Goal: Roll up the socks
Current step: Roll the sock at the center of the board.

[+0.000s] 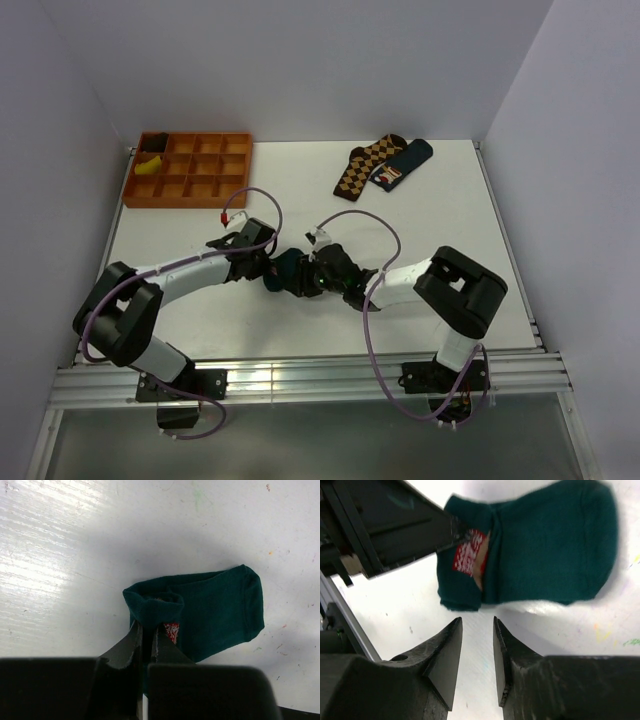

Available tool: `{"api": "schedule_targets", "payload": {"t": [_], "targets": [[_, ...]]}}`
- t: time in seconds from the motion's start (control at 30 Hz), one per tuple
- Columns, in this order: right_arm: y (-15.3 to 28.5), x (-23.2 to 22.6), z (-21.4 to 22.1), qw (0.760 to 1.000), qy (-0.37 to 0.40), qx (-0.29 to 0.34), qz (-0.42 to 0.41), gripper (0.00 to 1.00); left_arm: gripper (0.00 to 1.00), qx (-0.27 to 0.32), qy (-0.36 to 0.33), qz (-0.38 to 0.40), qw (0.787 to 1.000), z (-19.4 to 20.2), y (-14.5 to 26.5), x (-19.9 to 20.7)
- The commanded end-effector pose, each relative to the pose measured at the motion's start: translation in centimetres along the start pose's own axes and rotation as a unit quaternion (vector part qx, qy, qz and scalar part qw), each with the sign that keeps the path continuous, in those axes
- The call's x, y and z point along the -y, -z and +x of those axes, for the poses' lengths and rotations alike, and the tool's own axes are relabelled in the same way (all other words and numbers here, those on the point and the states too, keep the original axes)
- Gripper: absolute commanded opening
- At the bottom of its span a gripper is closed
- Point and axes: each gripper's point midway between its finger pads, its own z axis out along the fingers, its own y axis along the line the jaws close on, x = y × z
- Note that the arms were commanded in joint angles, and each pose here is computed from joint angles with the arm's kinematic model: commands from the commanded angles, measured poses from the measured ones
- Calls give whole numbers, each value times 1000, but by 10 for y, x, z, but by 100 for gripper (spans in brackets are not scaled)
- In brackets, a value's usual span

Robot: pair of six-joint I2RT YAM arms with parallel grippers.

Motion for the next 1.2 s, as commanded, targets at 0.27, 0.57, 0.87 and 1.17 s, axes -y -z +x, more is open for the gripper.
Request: {"api": "schedule_targets", "payload": {"t": [0.27, 0.57, 0.87, 1.17], "targets": [[-3, 6, -58, 997, 30, 60, 37, 38, 0, -7, -16, -5, 1000, 6, 12, -13], [-30, 50, -32, 997, -39, 20, 69, 38, 0, -2, -7, 12, 1000, 6, 17, -15], [-36, 92, -7, 990, -60, -19, 125, 38, 0, 4, 16, 40, 999, 5, 28, -29], [-35, 63, -25, 997, -22, -12, 69, 39, 0, 12, 49, 27, 998, 14, 25, -57]]}}
